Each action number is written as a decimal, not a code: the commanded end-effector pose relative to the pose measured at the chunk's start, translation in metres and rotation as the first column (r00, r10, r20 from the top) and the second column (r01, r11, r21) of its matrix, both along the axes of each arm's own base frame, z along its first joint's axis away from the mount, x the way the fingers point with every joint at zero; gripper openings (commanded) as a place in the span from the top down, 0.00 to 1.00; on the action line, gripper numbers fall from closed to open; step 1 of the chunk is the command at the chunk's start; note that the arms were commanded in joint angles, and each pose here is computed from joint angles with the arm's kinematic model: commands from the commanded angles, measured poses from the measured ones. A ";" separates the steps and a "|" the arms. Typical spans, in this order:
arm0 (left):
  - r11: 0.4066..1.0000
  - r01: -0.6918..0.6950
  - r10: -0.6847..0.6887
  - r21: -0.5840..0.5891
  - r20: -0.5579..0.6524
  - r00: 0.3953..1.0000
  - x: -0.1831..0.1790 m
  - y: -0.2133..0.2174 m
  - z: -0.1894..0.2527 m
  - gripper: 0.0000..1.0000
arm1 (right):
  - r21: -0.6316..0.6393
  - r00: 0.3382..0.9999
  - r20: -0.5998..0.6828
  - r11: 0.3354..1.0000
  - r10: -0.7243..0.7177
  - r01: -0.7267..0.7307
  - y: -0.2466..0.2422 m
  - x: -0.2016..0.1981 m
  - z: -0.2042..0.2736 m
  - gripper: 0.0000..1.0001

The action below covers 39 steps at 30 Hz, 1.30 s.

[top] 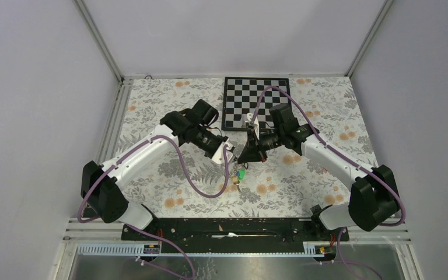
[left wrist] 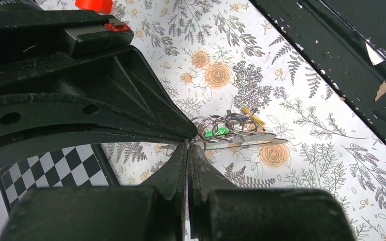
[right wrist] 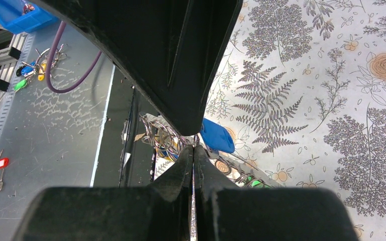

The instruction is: Put the keys on the keyring

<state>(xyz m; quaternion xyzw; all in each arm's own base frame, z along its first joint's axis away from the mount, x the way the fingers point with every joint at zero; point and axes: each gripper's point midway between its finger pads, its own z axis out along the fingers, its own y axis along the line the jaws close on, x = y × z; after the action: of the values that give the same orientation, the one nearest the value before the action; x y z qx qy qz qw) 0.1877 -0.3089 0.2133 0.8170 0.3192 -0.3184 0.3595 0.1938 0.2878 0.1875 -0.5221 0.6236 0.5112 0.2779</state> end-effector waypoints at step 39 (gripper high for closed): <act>0.981 -0.188 0.173 -0.049 -0.225 0.959 0.007 -0.006 0.020 0.58 | -0.017 0.933 0.353 0.997 -0.067 0.078 -0.015 0.026 0.048 1.00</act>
<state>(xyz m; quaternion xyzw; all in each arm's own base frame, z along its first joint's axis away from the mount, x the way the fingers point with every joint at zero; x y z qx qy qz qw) 0.1957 -0.3078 0.2014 0.7680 0.4149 -0.3458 0.3442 0.2135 0.2767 0.2029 -0.5496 0.6345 0.4248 0.3390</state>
